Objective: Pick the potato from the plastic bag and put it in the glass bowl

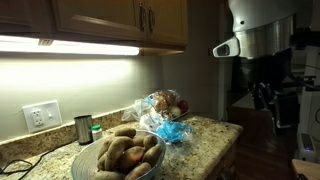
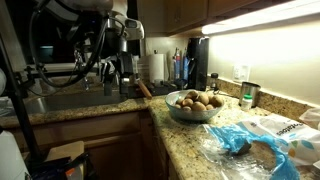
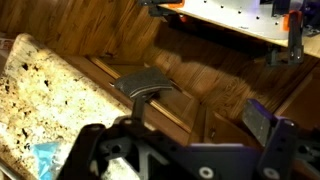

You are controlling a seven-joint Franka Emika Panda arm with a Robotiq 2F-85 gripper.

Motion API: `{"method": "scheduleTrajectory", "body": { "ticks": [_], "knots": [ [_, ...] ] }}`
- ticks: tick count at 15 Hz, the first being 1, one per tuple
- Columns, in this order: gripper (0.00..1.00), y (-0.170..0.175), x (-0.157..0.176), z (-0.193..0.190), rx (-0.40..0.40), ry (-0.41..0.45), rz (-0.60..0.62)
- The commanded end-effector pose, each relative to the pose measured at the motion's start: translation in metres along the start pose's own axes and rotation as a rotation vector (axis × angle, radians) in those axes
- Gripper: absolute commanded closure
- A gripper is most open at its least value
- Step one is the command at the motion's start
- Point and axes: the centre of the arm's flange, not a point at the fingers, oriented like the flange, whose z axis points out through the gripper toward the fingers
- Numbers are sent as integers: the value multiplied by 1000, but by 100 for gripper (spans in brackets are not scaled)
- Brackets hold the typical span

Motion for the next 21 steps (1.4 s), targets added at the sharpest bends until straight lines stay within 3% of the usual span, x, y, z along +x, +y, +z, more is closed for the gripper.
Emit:
{"method": "scheduleTrajectory", "body": {
  "ticks": [1, 10, 21],
  "knots": [
    [0, 6, 7, 0, -46, 33, 52],
    [0, 35, 18, -4, -220, 192, 324],
    [0, 113, 36, 3, -89, 267, 429]
  ]
}}
